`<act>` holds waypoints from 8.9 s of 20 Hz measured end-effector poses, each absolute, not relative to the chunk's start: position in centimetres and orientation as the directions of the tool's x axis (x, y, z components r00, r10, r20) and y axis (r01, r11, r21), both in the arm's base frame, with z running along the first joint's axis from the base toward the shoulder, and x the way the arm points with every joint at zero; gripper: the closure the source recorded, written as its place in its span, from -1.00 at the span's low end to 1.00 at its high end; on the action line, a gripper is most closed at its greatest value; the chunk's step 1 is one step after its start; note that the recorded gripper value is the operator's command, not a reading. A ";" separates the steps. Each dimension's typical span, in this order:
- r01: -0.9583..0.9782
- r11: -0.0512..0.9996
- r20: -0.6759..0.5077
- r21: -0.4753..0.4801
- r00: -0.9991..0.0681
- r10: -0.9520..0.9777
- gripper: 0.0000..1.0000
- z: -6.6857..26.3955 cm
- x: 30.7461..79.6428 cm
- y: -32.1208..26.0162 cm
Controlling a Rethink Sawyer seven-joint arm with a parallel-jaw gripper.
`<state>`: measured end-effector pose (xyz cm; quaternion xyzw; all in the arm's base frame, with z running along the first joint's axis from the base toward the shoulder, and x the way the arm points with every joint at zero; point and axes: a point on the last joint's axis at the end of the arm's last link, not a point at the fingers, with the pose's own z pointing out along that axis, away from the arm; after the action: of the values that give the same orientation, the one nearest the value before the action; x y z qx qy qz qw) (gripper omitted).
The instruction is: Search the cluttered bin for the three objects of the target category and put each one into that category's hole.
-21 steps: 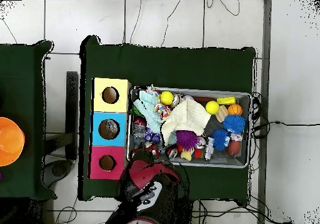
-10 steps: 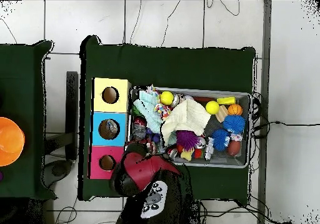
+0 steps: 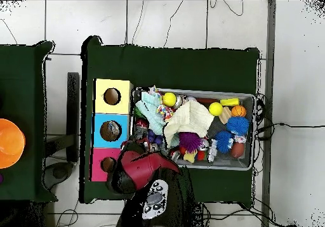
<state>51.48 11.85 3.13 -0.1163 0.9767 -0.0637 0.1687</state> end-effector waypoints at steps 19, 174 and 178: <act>-0.260 0.950 -0.317 -0.174 -0.899 -0.304 -1.00 -2.2 50.1 10.8; -0.169 0.980 -0.379 -0.107 -0.904 -0.197 1.00 11.8 59.8 21.3; -0.164 0.980 -0.383 -0.113 -0.903 -0.195 1.00 11.8 60.2 20.9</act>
<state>60.18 20.94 11.77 -0.0920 0.9747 -0.0391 0.2000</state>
